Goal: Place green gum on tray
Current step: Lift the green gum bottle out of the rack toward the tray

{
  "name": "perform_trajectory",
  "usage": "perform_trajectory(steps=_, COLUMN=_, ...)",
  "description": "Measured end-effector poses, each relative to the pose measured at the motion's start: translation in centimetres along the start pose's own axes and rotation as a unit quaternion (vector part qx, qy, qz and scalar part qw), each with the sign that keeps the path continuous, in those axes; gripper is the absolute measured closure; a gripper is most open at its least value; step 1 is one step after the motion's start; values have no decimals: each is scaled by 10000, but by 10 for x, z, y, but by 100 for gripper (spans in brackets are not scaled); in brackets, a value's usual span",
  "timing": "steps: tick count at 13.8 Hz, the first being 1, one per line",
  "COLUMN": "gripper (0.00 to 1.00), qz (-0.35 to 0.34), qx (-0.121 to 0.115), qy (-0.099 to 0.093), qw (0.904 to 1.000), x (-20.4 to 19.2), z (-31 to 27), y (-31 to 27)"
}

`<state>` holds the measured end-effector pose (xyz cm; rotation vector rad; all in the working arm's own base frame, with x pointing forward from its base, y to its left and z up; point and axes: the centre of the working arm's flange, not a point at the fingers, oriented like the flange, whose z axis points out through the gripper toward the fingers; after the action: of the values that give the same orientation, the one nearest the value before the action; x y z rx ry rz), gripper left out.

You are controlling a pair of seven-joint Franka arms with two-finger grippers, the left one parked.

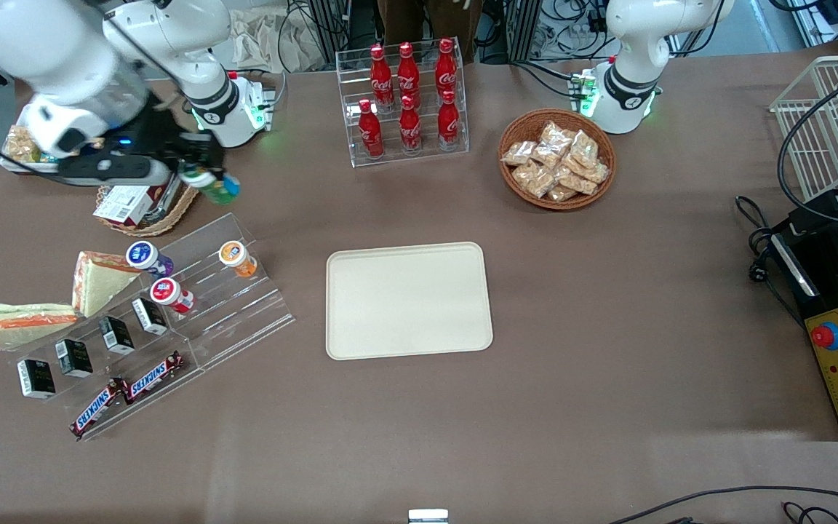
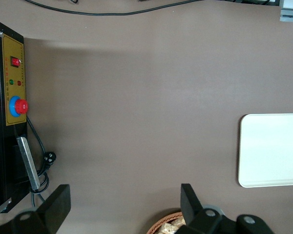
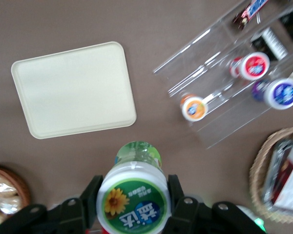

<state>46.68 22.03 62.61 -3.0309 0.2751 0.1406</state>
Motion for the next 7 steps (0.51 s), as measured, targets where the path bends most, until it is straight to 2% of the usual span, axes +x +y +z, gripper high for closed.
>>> perform_trajectory(steps=4, gripper=41, qz=500, qx=117, qy=4, qw=9987, x=-12, z=50, y=-93)
perform_trajectory(steps=7, gripper=41, qz=620, qx=206, qy=-17, qw=9979, x=2, z=125, y=-119)
